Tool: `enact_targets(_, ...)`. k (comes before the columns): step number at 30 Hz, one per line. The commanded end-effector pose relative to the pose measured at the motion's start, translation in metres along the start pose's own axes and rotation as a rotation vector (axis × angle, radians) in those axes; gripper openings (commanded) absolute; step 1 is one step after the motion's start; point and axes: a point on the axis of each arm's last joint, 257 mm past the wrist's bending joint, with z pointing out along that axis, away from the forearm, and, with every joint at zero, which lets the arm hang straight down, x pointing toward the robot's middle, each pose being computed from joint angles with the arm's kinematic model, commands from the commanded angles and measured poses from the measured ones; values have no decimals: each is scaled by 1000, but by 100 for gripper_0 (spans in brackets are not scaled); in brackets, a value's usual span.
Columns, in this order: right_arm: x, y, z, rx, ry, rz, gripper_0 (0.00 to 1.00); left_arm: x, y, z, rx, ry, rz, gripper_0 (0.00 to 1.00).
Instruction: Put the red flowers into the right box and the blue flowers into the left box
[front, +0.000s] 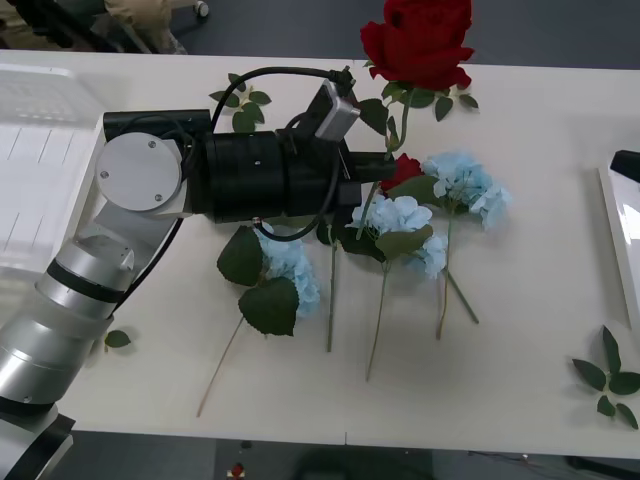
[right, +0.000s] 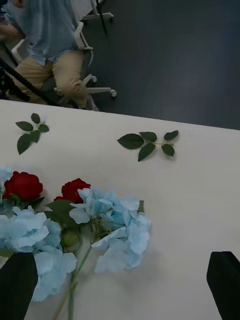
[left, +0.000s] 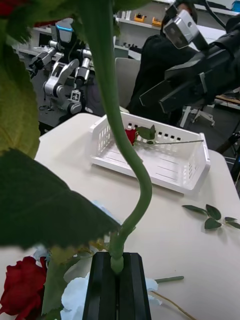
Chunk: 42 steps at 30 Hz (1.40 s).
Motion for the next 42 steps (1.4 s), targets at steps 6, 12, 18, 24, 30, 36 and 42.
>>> enact_targets(6,7,49,12,-154,-53,-140,100,-22,3,1,-4,-35,56,0)
enact_targets(12,25,74,24,-211,-76,-219,100,-22,3,1,-4,-35,56,0)
enact_targets(18,44,93,39,-230,-93,-207,100,-22,3,1,-4,-35,56,0)
enact_targets(24,59,115,55,-251,-110,-124,100,-22,3,1,-4,-35,56,0)
enact_targets(30,72,129,66,-273,-119,-28,100,-22,3,1,-4,-35,56,0)
enact_targets(36,85,141,74,-289,-128,56,100,-22,3,1,-4,-35,56,0)
enact_targets(42,91,156,84,-327,-129,140,100,-22,3,1,-4,-35,56,0)
